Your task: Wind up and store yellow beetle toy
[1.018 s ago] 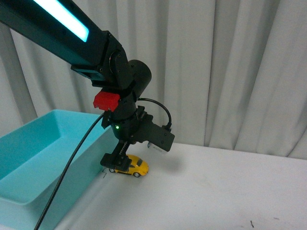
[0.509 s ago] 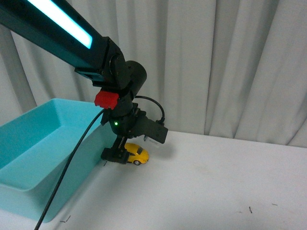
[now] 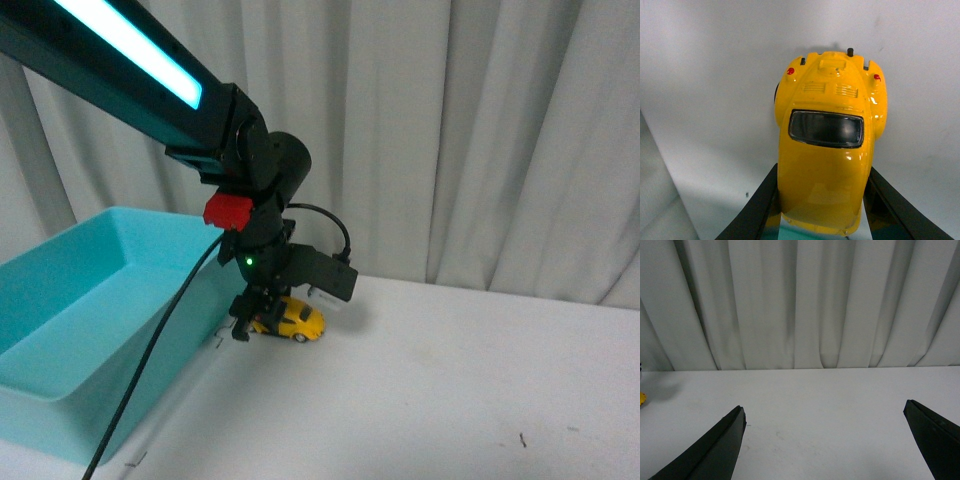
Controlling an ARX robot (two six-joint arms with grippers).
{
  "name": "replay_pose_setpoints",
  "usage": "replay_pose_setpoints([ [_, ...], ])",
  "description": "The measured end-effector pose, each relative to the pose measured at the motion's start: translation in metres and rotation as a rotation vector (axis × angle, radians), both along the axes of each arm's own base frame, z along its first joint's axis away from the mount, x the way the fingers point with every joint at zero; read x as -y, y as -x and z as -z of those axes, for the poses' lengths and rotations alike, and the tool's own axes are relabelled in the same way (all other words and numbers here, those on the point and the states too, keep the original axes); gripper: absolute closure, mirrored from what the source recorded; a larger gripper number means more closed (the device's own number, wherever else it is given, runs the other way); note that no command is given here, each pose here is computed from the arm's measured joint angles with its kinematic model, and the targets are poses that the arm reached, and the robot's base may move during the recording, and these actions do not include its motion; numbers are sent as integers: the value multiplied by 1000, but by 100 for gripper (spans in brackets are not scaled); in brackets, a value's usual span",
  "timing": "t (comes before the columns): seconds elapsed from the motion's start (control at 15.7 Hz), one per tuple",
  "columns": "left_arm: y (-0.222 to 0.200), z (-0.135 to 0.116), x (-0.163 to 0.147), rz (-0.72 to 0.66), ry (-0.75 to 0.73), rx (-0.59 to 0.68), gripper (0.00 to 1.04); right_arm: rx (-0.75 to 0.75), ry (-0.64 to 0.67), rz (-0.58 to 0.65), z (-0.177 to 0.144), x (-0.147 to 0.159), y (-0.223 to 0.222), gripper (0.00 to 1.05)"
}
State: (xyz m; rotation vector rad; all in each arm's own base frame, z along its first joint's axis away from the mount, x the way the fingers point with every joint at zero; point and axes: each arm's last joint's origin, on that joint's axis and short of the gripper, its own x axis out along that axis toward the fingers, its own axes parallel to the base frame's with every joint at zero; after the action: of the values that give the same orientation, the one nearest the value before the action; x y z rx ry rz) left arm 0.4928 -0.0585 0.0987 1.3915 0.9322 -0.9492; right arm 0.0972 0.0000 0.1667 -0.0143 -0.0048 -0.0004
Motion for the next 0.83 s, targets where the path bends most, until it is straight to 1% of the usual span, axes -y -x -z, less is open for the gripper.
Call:
replay_pose_setpoints([
  [0.13, 12, -13, 10, 9, 125, -1, 65, 0, 0, 0, 0, 0, 0, 7],
  [0.19, 19, -30, 13, 0, 206, 24, 65, 0, 0, 0, 0, 0, 0, 7],
  [0.25, 26, -56, 14, -12, 320, 73, 65, 0, 0, 0, 0, 0, 0, 7],
  [0.32, 34, -87, 11, -33, 425, 141, 65, 0, 0, 0, 0, 0, 0, 7],
  [0.38, 44, -120, -1, -69, 528, 214, 65, 0, 0, 0, 0, 0, 0, 7],
  [0.45, 54, -148, -20, -119, 610, 292, 65, 0, 0, 0, 0, 0, 0, 7],
  [0.51, 65, -169, -44, -184, 665, 370, 65, 0, 0, 0, 0, 0, 0, 7],
  [0.57, 73, -180, -64, -269, 691, 416, 65, 0, 0, 0, 0, 0, 0, 7],
  [0.64, 81, -186, -88, -397, 713, 458, 65, 0, 0, 0, 0, 0, 0, 7],
  [0.7, 87, -185, -111, -528, 733, 459, 65, 0, 0, 0, 0, 0, 0, 7],
  [0.76, 93, -176, -130, -662, 748, 449, 65, 0, 0, 0, 0, 0, 0, 7],
  [0.83, 101, -162, -146, -795, 729, 419, 65, 0, 0, 0, 0, 0, 0, 7],
])
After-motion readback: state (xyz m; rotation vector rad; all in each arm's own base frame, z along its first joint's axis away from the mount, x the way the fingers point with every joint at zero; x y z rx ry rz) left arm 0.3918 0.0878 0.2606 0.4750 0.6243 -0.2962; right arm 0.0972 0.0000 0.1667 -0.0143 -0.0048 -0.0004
